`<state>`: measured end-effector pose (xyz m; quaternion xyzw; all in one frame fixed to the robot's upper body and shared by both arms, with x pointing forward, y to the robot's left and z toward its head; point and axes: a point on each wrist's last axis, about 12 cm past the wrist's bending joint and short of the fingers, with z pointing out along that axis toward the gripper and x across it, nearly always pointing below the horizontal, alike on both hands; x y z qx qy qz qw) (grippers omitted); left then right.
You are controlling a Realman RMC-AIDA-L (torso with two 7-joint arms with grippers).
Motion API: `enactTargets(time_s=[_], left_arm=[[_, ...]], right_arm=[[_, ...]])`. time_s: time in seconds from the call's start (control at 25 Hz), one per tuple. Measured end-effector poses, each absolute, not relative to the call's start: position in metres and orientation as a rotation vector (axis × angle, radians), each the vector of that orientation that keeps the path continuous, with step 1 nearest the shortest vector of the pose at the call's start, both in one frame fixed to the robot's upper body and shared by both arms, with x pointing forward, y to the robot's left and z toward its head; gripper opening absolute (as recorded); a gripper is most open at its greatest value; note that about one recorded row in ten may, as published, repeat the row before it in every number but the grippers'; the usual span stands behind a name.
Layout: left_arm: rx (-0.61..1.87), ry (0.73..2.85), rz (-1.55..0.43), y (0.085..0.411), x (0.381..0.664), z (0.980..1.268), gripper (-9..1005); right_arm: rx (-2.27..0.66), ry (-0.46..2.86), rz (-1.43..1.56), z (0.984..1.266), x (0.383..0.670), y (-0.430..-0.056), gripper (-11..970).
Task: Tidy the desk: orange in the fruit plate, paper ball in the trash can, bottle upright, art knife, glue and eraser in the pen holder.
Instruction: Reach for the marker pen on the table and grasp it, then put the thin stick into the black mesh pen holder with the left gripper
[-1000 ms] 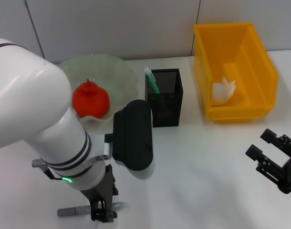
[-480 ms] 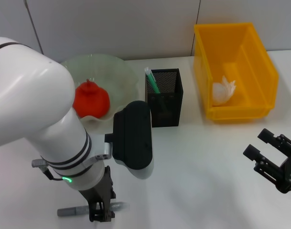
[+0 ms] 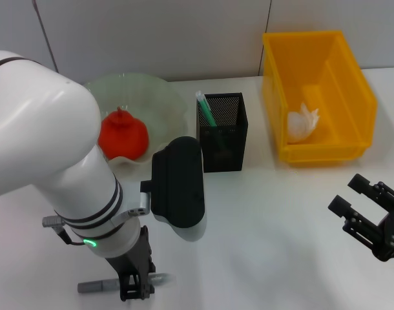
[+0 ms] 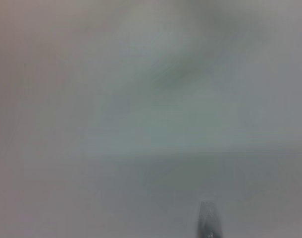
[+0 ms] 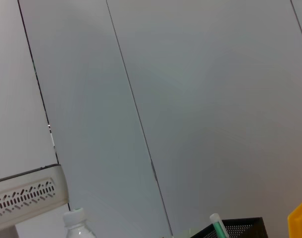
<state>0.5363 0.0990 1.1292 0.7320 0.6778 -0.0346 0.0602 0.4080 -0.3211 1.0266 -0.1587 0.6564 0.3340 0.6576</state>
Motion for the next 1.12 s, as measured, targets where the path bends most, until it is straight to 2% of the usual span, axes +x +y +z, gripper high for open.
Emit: enactTargets(time_s=[0.36, 0.88, 1.12], left_arm=[[2.222, 2.049, -0.102, 0.0989, 0.5356, 1.1281, 286], [2.213, 2.069, -0.103, 0.1018, 0.538, 1.1218, 251], [2.213, 2.065, -0.103, 0.1021, 0.538, 1.1208, 137]], right_arm=[[-0.355, 1.488, 0.768, 1.0269, 0.4092, -0.3205, 668], [-0.352, 1.487, 0.783, 1.0279, 0.4119, -0.3197, 667], [-0.353, 1.485, 0.785, 1.0282, 0.4118, -0.3197, 667]])
